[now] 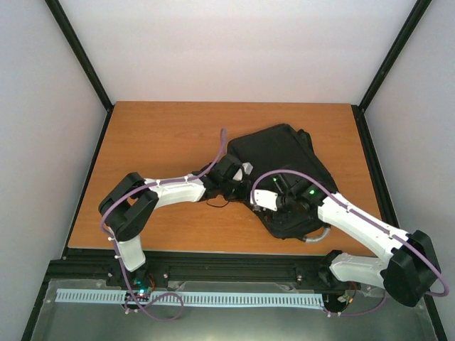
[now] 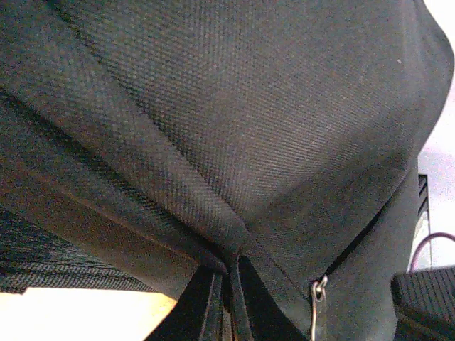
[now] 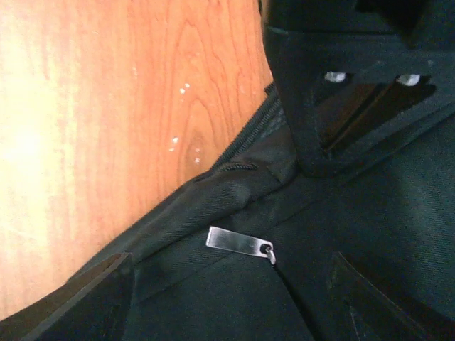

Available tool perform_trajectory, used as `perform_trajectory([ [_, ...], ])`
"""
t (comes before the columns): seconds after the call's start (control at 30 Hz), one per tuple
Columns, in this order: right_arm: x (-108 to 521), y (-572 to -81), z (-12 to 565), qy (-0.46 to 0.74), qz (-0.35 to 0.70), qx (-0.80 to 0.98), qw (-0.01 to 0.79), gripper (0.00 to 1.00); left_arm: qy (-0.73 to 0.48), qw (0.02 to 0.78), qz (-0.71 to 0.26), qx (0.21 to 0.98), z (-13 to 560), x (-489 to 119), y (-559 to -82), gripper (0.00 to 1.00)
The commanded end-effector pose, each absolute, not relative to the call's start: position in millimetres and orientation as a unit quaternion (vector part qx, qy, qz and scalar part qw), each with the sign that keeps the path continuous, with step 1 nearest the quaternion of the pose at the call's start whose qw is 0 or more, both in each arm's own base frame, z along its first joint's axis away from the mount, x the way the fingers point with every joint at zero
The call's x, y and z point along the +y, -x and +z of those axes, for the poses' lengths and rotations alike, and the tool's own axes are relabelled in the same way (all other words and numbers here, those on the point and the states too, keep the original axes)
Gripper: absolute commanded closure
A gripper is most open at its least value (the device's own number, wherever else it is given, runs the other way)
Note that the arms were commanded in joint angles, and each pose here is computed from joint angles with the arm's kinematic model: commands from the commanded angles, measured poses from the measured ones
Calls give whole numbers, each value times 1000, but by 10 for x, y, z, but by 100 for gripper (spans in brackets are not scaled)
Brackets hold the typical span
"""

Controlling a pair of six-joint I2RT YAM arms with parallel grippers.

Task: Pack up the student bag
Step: Zip the student bag at the center of the board.

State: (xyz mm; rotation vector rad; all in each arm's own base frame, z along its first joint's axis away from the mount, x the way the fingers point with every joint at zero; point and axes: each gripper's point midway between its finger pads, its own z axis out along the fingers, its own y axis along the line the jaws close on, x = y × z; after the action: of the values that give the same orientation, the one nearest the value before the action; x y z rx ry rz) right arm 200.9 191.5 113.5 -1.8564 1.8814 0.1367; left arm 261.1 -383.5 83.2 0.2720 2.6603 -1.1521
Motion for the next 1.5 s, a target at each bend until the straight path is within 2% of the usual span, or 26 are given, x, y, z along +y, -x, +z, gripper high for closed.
perform_trajectory([
  [0.0,1896,-2216,1097,675,-10,689,263,24,-105,149,-416,891,1097,-3914,-2724,99],
  [0.57,2030,-2158,1032,680,3,682,269,30,-113,166,-430,880,1265,-3904,-2709,99],
  [0.73,2026,-2223,1021,671,-15,689,274,34,-112,167,-429,881,1259,-3900,-2714,99],
  [1.0,1926,-2410,1119,644,-67,704,292,56,-111,167,-425,883,1232,-3878,-2706,99],
  [1.23,1932,-2377,1172,634,-55,713,294,70,-111,168,-423,883,1230,-3865,-2702,99],
  [1.47,1980,-2296,1122,629,-22,724,281,94,-111,169,-421,884,1221,-3848,-2693,99],
])
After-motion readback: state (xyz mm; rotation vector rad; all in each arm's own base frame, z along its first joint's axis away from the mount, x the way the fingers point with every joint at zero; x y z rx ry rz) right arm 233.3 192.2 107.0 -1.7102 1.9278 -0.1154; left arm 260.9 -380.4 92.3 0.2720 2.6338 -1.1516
